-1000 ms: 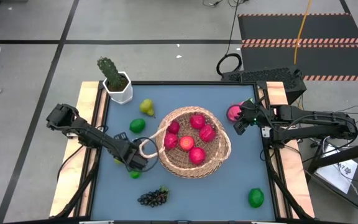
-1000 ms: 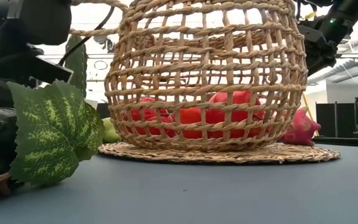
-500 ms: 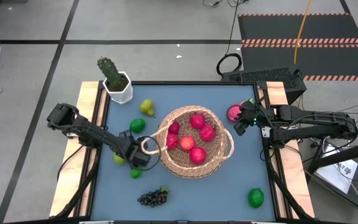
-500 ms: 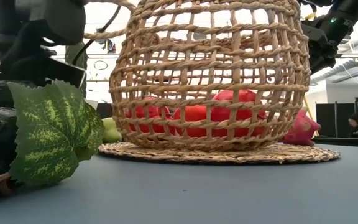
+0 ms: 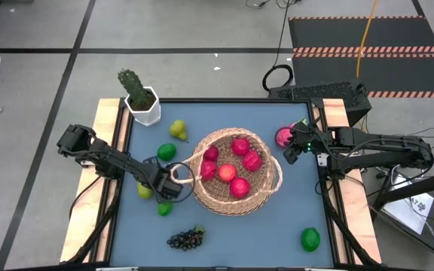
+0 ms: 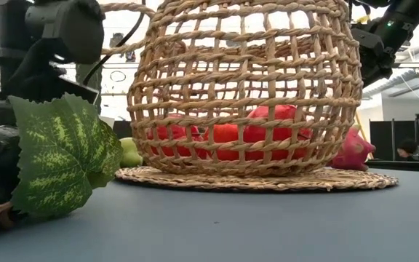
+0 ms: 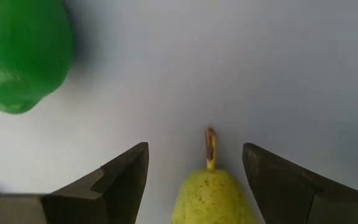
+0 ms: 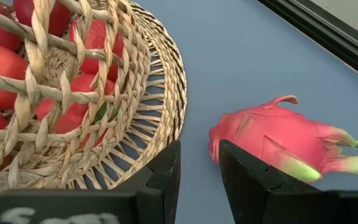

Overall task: Build produce basket
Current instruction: Put the bottom light green pear into the brown basket

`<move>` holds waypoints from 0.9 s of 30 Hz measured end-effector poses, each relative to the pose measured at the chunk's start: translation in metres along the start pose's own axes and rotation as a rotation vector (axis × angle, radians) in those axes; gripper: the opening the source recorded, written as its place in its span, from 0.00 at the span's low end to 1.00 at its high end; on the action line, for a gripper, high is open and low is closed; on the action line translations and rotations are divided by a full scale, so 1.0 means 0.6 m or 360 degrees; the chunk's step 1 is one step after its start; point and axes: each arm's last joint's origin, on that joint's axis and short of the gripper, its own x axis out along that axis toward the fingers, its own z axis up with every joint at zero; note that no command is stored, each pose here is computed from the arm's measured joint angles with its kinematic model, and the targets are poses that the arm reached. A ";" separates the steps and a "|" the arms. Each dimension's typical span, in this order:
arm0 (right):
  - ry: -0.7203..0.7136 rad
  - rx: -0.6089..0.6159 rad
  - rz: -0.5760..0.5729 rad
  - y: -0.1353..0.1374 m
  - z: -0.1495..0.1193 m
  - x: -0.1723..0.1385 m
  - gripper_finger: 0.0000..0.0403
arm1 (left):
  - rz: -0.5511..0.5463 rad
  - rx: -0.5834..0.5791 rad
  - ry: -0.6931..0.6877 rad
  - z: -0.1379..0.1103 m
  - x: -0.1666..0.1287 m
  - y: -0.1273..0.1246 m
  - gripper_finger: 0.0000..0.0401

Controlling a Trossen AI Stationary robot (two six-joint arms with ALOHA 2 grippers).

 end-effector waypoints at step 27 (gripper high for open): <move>0.0002 -0.0005 0.0002 0.000 0.000 0.000 0.25 | -0.0021 0.0118 0.0008 -0.008 0.018 0.001 0.04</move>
